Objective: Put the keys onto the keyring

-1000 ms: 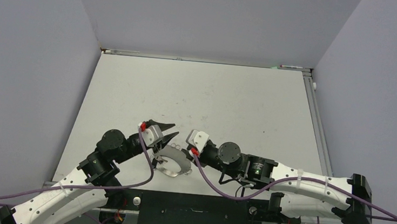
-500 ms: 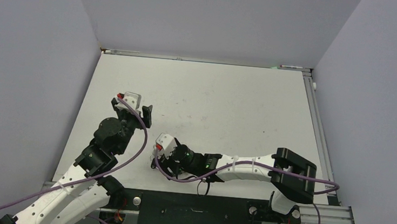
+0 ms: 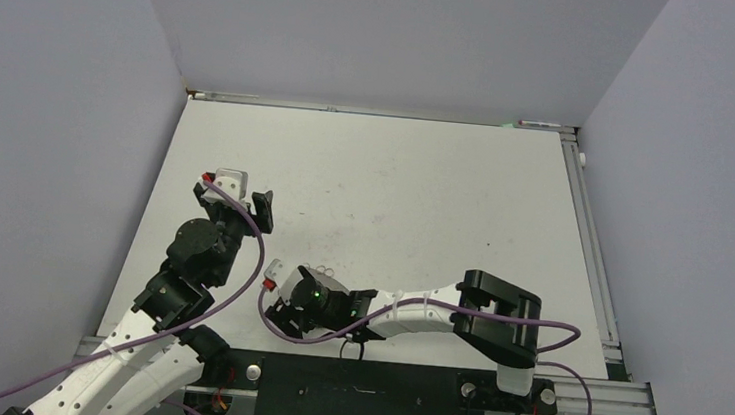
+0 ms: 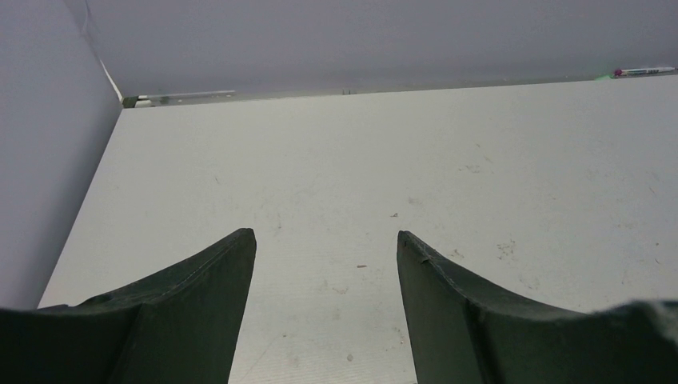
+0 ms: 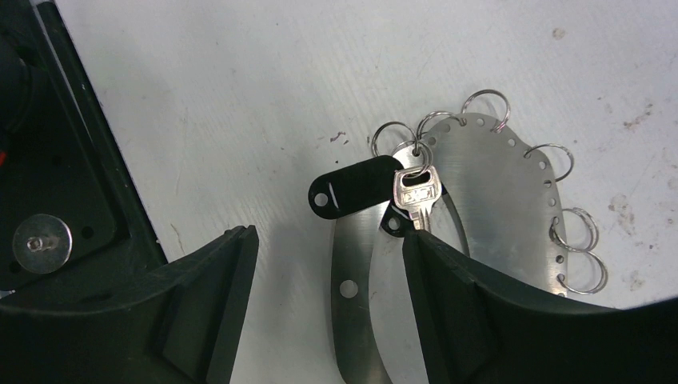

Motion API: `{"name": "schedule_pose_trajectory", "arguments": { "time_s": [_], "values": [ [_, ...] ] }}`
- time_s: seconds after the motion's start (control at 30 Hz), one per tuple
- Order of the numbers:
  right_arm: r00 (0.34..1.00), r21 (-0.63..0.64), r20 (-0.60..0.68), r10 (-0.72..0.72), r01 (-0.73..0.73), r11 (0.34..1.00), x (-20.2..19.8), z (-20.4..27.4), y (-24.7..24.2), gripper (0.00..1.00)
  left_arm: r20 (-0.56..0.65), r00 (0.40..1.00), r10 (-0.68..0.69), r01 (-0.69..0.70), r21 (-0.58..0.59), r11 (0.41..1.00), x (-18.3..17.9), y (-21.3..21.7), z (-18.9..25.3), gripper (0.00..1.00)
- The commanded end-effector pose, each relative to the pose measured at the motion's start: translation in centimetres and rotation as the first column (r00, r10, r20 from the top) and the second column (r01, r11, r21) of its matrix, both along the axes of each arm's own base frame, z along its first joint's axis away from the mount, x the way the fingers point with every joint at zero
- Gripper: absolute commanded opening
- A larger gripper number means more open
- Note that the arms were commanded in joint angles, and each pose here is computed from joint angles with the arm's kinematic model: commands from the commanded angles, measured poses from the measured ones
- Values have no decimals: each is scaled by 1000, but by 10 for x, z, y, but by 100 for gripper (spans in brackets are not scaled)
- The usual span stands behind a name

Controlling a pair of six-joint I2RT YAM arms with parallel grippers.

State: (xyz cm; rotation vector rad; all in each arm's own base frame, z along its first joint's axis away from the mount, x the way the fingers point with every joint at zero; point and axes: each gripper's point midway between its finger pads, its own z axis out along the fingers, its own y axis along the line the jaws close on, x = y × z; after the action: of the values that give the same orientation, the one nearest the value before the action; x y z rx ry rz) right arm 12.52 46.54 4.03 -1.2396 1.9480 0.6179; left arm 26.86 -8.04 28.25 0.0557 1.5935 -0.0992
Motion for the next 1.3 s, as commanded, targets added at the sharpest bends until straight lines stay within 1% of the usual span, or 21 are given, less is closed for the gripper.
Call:
{"name": "schedule_pose_trajectory", "arguments": {
  "time_s": [0.0, 0.13, 0.2, 0.3, 0.43, 0.57, 0.63, 0.77, 0.87, 0.9, 1.0, 1.03, 1.27],
  "values": [
    [998, -38, 53, -15, 17, 999, 3, -1, 9, 64, 47, 999, 12, -10, -37, 999, 0, 3, 21, 62],
    [997, -82, 69, -24, 30, 996, 4, -14, 3, 62, 47, 999, 0, 2, -38, 999, 0, 1, 21, 62],
    [996, -93, 77, -42, 49, 994, 6, -18, -1, 59, 47, 999, -6, 8, -38, 999, 0, 0, 20, 62],
    [996, -100, 66, -55, 61, 993, 8, -22, -4, 51, 48, 999, -17, 19, -36, 999, 0, -2, 20, 62],
    [999, -118, 11, -52, 53, 992, 5, -33, -5, 34, 50, 998, -28, 30, -31, 999, 0, -4, 20, 62],
    [999, -132, -30, -41, 37, 991, 3, -40, -8, 22, 48, 998, -39, 40, -18, 999, 0, -5, 17, 62],
    [999, -126, -18, -27, 25, 992, 4, -34, -8, 15, 54, 997, -50, 51, -14, 999, 0, -7, 17, 62],
    [999, -77, 36, -22, 24, 997, 13, -4, -12, 6, 75, 995, -71, 72, -12, 997, -2, -10, 20, 62],
    [998, -8, 60, -34, 35, 999, 22, 25, -19, 5, 80, 992, -93, 94, -8, 996, -4, -12, 18, 62],
    [997, 15, 60, -39, 38, 999, 25, 33, -22, 5, 108, 988, -107, 110, -20, 994, -4, -15, 25, 62],
    [997, 85, 59, -48, 43, 995, 34, 58, -32, 5, 126, 978, -164, 168, -22, 986, -7, -25, 29, 62],
    [997, 109, 60, -55, 48, 993, 38, 67, -36, 5, 130, 975, -180, 181, 3, 983, -7, -27, 28, 62],
    [992, 251, 98, -77, 51, 967, 53, 125, -64, 5, 171, 938, -300, 302, 17, 953, -17, -46, 34, 62]
  ]
}}
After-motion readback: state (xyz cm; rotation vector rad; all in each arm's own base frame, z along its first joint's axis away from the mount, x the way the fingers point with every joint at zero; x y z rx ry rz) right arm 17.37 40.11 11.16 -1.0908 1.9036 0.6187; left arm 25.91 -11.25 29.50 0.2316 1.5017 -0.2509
